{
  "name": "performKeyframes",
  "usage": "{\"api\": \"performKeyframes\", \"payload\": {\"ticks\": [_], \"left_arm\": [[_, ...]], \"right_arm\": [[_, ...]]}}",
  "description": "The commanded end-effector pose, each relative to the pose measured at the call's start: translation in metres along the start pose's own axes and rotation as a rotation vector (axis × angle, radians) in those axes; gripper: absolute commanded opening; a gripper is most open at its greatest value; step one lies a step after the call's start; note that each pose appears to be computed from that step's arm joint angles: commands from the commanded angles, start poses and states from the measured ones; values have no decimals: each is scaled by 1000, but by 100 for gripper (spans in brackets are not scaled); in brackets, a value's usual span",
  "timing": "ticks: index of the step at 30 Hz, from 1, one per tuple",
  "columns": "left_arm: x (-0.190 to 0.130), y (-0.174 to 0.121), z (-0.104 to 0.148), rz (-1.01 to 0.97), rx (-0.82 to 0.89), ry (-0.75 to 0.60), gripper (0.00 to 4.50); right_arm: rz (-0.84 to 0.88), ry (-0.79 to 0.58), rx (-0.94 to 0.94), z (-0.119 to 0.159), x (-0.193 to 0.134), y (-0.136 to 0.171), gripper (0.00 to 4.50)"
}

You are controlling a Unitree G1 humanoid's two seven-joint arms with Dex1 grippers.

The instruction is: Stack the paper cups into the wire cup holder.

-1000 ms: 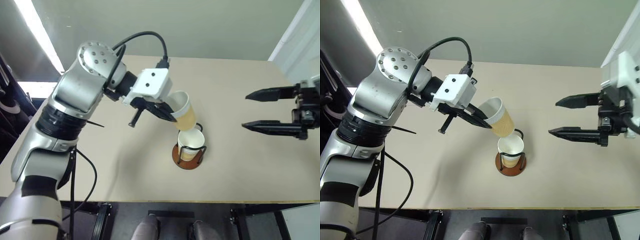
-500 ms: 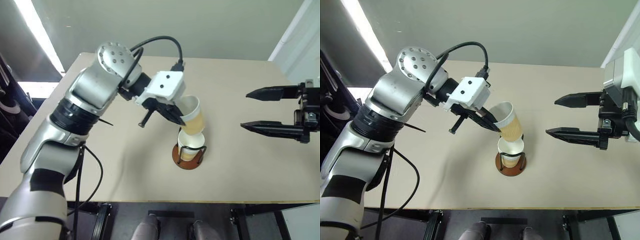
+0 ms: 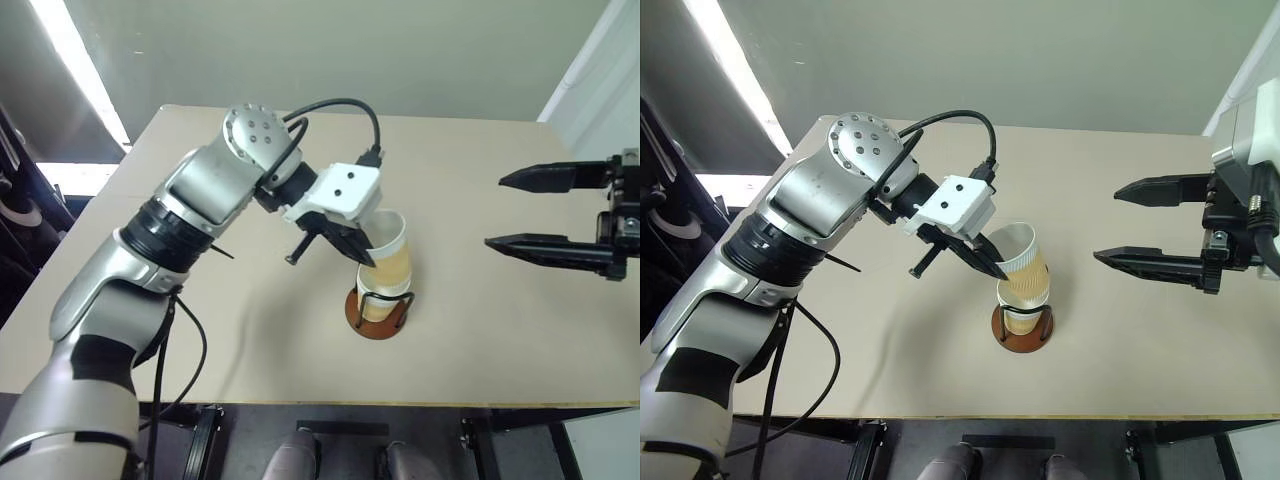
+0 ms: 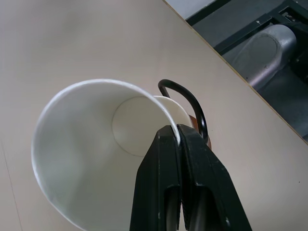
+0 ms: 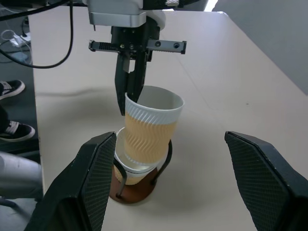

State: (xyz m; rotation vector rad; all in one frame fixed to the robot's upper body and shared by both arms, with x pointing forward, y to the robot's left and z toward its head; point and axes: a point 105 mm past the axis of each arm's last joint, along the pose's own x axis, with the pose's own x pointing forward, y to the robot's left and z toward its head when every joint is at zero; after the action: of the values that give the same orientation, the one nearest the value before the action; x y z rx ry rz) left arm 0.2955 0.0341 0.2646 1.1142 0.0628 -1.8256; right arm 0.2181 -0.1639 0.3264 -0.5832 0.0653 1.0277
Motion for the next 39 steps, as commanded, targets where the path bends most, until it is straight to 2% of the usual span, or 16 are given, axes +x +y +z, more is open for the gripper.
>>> {"api": "performKeyframes", "payload": {"ticks": [1,15,18,28,33,39], "left_arm": [[-3,-2,5,-31,49,23,4],[4,-5,-1,-62,87,73,4],[8,-1,0,-54,76,67,67],[1,14,13,43,34,-27,433],[-16,31,25,212,-62,-168,444],[-40,38,1,444,-212,-233,444]], "right_arm": [[-55,-22,-56,12,-12,-5,367],[-60,-1,-48,7,-14,-8,367],[-60,3,-47,5,-15,-9,367],[-68,14,-46,2,-13,-13,367],[-125,-2,-23,-8,-7,-25,367],[-220,-29,66,-44,13,-45,367]]}}
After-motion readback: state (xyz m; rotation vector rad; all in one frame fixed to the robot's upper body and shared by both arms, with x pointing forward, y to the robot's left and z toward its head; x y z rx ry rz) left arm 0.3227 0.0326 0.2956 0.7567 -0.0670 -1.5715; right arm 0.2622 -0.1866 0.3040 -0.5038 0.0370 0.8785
